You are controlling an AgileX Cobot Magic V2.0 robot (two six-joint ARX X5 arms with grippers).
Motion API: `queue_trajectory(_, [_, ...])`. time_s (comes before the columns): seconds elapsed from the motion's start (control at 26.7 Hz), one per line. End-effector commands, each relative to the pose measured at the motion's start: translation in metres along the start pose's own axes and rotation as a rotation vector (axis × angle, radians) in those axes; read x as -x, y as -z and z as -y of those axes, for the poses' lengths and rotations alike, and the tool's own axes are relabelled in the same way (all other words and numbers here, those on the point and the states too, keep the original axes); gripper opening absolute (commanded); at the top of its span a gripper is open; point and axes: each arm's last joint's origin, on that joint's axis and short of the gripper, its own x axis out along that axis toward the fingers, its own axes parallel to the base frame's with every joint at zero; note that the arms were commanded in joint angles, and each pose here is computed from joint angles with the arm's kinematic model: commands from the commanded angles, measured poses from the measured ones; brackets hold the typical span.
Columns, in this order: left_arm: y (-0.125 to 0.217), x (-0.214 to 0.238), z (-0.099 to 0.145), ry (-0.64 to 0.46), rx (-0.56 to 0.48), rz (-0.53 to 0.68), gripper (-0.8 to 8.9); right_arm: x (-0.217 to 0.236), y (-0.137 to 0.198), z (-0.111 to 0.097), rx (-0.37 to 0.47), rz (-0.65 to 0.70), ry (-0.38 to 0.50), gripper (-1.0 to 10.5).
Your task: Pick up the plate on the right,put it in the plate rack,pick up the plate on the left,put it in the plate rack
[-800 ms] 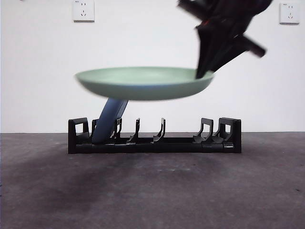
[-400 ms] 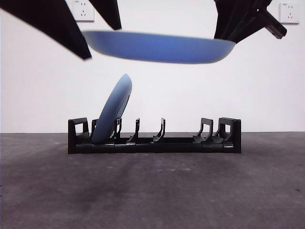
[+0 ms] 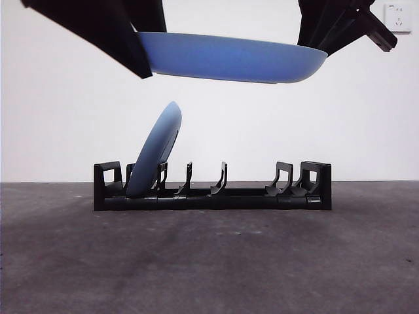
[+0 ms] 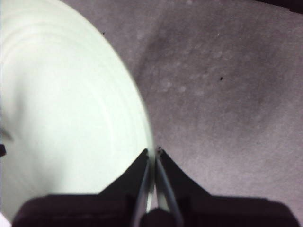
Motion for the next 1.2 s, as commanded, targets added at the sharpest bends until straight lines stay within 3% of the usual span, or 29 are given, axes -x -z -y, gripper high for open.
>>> queue_trajectory(0.04, [0.0, -0.002, 0.002, 0.004, -0.006, 0.0, -0.07, -0.002, 0.001, 0.0, 0.012, -0.003, -0.011, -0.2])
queue_trajectory(0.6, [0.0, -0.001, 0.002, 0.019, 0.005, 0.013, -0.07, -0.001, 0.0, 0.0, 0.027, 0.002, -0.034, 0.1])
queue_trajectory(0.67, [0.0, -0.001, 0.002, 0.02, 0.021, 0.013, -0.07, 0.001, -0.001, 0.001, 0.027, 0.013, -0.025, 0.9])
queue_trajectory(0.79, [-0.001, -0.001, 0.003, 0.036, 0.027, 0.03, -0.07, 0.009, -0.002, 0.001, 0.031, 0.054, -0.018, 3.4])
queue_trajectory(0.86, [-0.001, -0.001, 0.003, 0.051, 0.054, 0.052, -0.07, 0.019, -0.003, 0.0, 0.036, 0.088, -0.014, 4.2])
queue_trajectory(1.01, [-0.003, -0.001, 0.002, 0.077, 0.129, 0.119, -0.07, 0.047, -0.002, -0.004, 0.051, 0.179, 0.016, 4.2])
queue_trajectory(1.2, [-0.008, -0.002, -0.012, 0.03, 0.325, 0.257, -0.07, 0.091, 0.008, -0.017, 0.087, 0.33, 0.094, 4.1])
